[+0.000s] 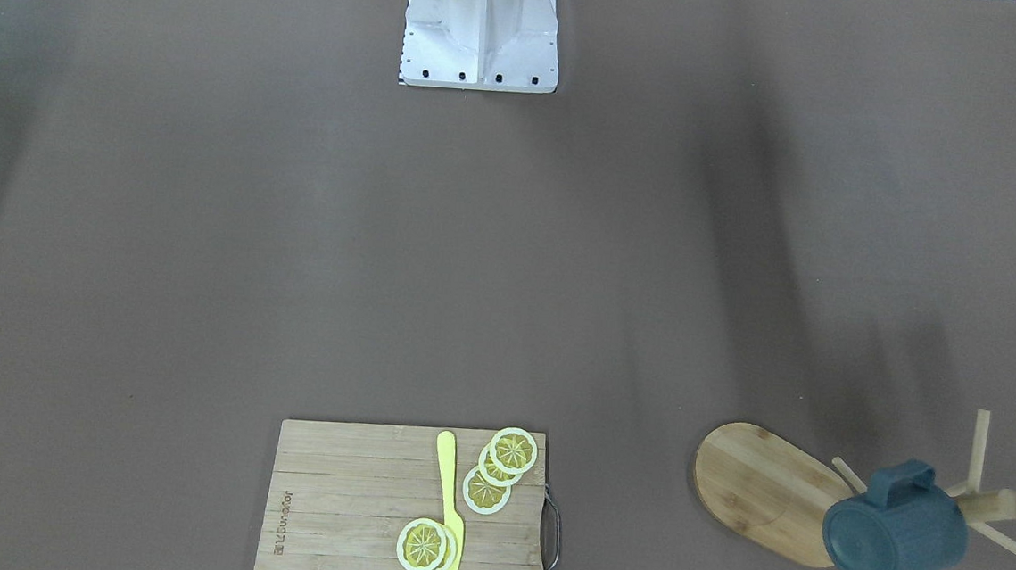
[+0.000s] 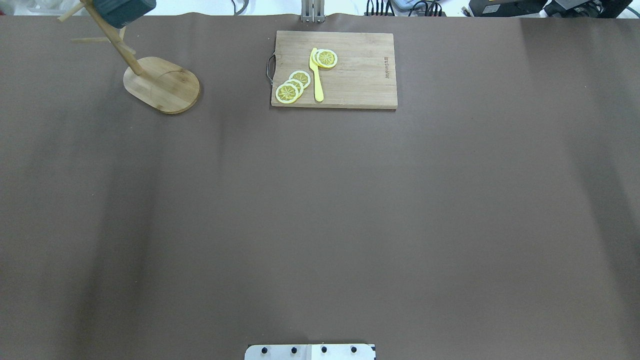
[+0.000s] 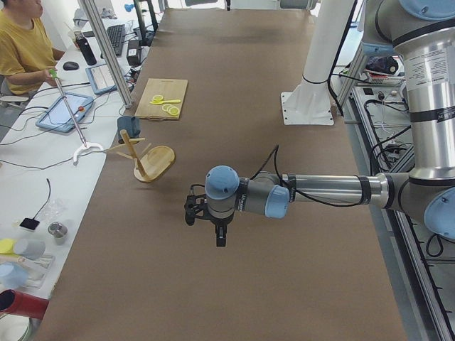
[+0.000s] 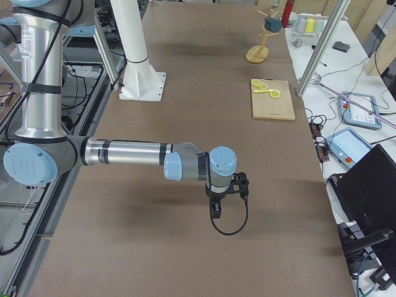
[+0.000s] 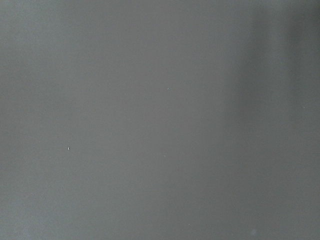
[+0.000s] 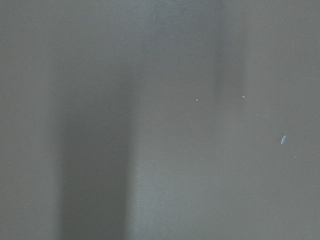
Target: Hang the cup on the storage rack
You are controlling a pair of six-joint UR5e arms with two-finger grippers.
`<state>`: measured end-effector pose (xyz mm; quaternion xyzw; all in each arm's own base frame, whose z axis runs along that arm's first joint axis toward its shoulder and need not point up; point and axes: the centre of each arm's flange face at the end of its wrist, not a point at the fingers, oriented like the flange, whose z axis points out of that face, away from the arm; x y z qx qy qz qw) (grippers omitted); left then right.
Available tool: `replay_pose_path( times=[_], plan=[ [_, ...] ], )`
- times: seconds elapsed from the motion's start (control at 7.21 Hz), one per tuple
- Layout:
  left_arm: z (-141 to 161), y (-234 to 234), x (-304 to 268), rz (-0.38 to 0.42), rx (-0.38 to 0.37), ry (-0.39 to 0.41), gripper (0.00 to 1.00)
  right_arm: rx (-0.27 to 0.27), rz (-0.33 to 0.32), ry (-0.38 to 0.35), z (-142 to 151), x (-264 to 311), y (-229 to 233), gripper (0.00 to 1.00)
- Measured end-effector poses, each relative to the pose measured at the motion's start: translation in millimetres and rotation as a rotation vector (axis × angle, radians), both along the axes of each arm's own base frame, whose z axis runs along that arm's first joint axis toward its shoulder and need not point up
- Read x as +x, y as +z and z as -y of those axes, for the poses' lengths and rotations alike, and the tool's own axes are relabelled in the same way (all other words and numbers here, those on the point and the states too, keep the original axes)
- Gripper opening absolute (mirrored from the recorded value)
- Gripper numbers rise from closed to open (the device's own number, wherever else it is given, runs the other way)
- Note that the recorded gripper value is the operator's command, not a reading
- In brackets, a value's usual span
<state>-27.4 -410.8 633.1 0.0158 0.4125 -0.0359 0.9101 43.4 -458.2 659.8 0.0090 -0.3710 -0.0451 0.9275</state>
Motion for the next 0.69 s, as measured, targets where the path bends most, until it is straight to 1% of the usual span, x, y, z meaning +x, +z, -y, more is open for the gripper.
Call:
replay_pose_path(
  times=[0.69],
  plan=[
    [-2.9, 6.4, -0.3, 0.002, -0.017, 0.0, 0.98, -0.001, -0.001, -0.001, -1.5, 0.2, 0.9, 1.0]
  ],
)
